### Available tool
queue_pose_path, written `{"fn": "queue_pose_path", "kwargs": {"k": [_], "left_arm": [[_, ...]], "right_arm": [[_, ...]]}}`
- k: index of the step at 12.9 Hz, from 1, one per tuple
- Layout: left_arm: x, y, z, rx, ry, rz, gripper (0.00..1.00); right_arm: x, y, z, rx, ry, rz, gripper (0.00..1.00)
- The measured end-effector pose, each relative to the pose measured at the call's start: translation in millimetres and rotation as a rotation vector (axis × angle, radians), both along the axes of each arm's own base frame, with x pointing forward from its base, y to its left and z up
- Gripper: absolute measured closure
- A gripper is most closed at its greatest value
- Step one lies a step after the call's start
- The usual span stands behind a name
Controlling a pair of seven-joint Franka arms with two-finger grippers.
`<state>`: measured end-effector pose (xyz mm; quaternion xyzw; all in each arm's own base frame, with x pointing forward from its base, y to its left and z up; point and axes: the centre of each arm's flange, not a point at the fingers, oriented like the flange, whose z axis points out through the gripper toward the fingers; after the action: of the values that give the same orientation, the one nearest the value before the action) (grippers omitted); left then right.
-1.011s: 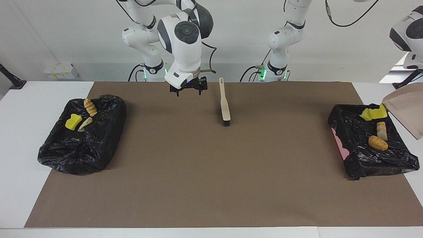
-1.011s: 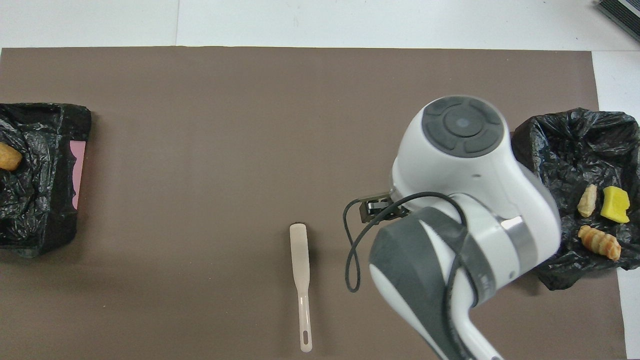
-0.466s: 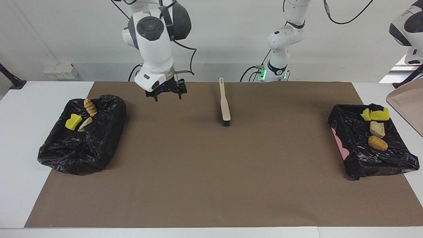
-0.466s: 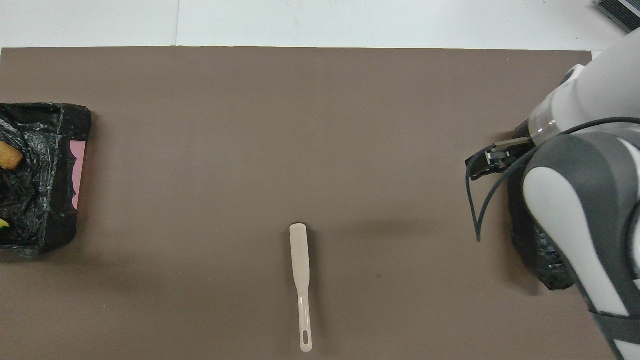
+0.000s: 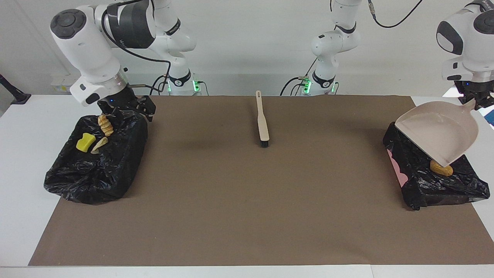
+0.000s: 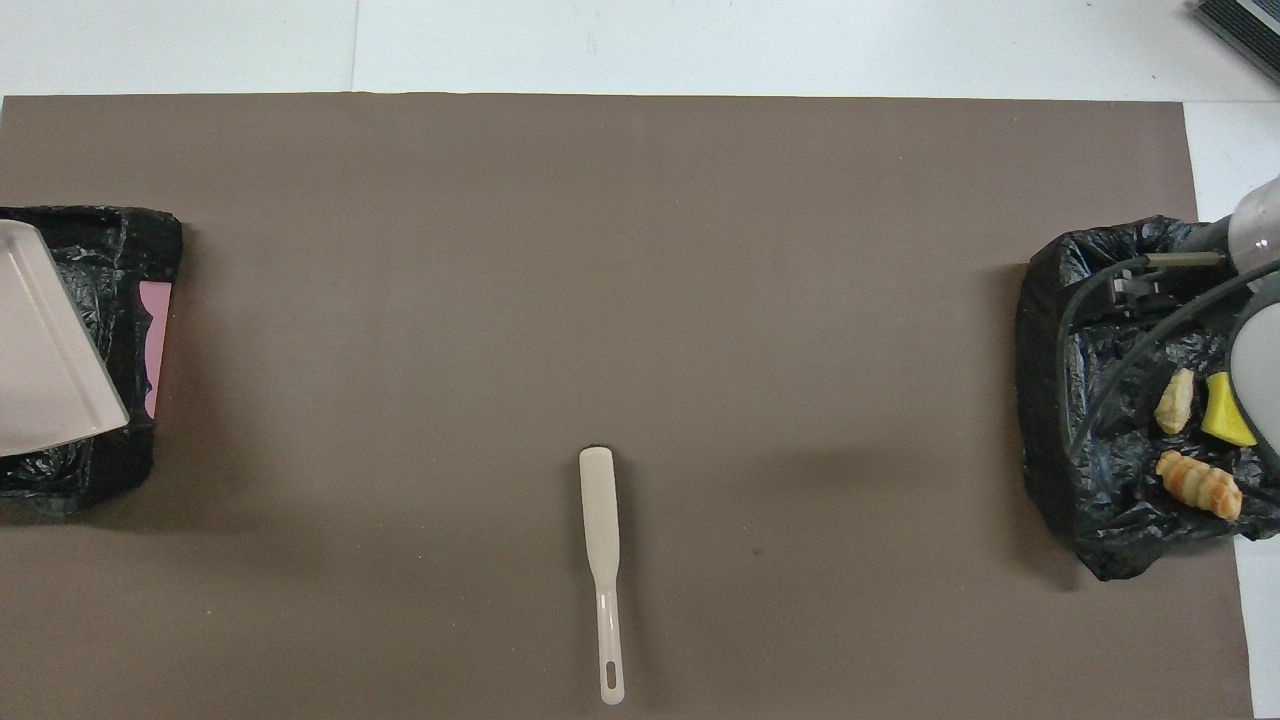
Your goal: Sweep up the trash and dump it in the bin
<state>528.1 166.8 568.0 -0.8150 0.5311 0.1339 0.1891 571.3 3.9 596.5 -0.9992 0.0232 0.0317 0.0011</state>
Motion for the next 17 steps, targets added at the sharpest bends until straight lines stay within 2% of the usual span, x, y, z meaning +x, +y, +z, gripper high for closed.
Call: {"fn": "queue_pose_path", "kwargs": {"k": [3,7,9,12,14,17], "left_arm": [[5,-61,-15,-0.119,-0.036,0.188,0.69],[12,-169,-27,-0.226,-0.117,0.396,0.69],[11,-229,-34,-0.259,-0.154,0.510,0.69],[8,-305,-43,-0.311,-0.178,0.638,0.69],[13,-351,-48,-0.338,-0.210,0.723,0.69],[27,-424,-74,-0.348,-0.230,0.830,0.69]], "right_arm": [[-17.2,0,26,-0.004,-0.039,-0.003,0.00],[-22.6,-1,28,-0.005,-0.027,-0.006,0.00],[-22.6,-1,28,-0.005,-0.026,-0.006,0.00],[-22.6,-1,28,-0.005,-0.026,-0.005,0.00],[-22.6,-1,28,-0.005,-0.026,-0.005,0.00],[-22.6,-1,28,-0.005,-0.026,-0.005,0.00]]}}
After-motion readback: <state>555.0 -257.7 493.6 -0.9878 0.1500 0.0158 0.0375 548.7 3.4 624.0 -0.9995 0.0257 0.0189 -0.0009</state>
